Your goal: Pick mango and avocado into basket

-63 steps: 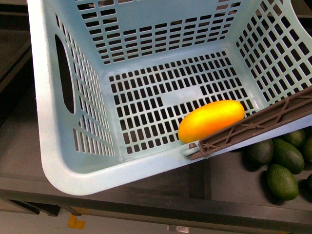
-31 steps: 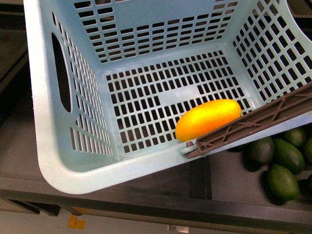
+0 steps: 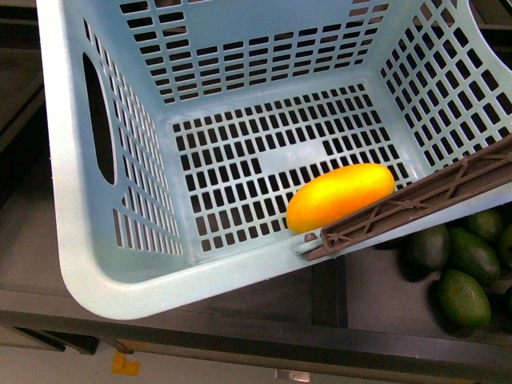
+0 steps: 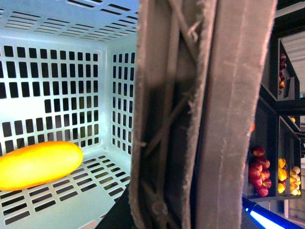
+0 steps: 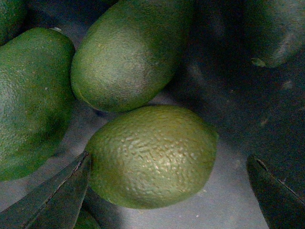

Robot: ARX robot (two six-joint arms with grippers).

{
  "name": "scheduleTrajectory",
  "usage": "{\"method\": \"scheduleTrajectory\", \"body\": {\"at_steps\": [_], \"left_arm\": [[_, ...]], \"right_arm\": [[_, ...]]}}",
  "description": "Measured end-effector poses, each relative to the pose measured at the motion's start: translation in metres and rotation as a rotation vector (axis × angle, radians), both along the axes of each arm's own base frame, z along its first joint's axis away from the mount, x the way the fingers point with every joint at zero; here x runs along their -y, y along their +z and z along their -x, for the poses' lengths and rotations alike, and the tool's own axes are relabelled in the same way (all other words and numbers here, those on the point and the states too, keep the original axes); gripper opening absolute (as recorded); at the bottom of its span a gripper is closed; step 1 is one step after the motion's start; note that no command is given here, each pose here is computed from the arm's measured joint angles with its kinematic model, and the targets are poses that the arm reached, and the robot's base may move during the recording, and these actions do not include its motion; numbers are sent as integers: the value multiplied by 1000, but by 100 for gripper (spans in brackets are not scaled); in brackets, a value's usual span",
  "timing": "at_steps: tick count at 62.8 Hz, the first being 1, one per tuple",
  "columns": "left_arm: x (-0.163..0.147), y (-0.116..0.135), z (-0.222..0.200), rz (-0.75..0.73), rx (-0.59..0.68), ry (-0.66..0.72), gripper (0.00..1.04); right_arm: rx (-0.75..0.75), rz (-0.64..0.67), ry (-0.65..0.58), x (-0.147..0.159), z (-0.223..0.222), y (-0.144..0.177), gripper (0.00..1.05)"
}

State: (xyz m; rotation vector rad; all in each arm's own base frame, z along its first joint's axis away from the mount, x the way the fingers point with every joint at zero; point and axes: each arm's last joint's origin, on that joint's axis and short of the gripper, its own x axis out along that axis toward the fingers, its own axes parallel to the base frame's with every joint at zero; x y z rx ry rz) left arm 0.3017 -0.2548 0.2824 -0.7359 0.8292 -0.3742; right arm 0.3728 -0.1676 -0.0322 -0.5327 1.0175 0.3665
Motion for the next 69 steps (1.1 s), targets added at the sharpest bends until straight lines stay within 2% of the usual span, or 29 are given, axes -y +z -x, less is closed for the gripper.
{"method": "scheduleTrajectory", "body": {"at_steps": [41,69], "left_arm": [[0,0,0,0,0,0,14],[0,0,0,0,0,0,14]], "right_arm": [[-28,-59,-69,-5,-24,-40,96],[-23,-81,-103,-6,-29,-47,95]]}}
